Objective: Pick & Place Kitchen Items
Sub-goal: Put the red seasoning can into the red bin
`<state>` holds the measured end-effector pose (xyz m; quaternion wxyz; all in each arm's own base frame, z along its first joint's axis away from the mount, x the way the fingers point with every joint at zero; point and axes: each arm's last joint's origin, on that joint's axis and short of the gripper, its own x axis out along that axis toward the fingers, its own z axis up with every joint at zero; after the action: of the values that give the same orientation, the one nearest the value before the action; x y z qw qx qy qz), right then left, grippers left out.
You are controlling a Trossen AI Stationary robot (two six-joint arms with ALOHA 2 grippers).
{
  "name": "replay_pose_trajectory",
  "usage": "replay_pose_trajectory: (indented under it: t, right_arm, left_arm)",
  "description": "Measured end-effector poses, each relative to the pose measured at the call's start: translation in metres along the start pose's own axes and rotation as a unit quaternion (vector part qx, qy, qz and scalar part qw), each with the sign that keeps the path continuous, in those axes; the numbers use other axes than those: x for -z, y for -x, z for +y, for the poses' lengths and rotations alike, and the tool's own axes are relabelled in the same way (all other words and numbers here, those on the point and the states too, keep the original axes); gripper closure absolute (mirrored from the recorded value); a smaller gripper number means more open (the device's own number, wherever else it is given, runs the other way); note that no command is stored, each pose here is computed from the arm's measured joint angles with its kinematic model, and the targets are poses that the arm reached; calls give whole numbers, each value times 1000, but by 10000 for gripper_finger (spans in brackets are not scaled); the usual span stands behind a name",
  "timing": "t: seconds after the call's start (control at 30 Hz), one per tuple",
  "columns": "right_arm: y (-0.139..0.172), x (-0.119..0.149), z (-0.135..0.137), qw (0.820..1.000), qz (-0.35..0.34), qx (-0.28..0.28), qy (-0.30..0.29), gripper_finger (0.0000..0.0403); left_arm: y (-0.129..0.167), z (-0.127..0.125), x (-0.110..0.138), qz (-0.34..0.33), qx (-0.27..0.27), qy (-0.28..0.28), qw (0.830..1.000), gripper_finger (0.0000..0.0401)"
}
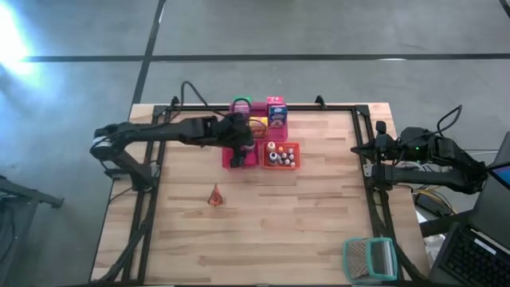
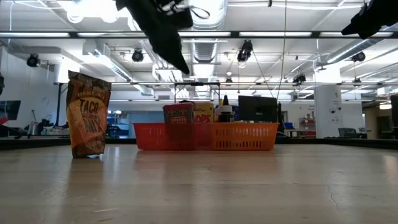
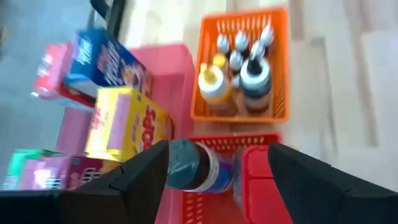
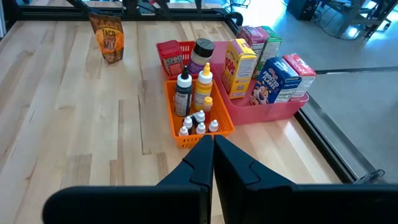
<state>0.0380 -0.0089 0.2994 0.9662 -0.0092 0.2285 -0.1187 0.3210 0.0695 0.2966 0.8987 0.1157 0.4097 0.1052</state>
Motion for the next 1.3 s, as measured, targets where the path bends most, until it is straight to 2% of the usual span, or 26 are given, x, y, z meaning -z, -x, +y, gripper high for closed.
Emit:
replay_pose_trajectory:
  t: [0.2,0.4,0.63,0.83,0.93,1.07,1.3]
  right_arm:
    - [0,0,0,1000,0,0,0,394]
    - [0,0,0,1000,0,0,0,394]
    - [0,0,0,1000,0,0,0,394]
    - [0,0,0,1000,0,0,0,394]
    - [0,0,0,1000,0,0,0,394]
    - [0,0,0,1000,0,0,0,394]
    - [0,0,0,1000,0,0,0,394]
  left_arm:
    - [25,-20,5,-43,19,41,998,151]
    - [2,-55,27,-69,45,34,996,223]
    - [-9,-60,39,-77,44,57,994,321]
    - [-13,-63,47,-64,49,56,995,379]
    - [-14,-64,49,-62,54,56,995,395]
    - [-18,-65,51,-55,57,57,995,396]
    - [-43,-73,58,-12,66,47,997,398]
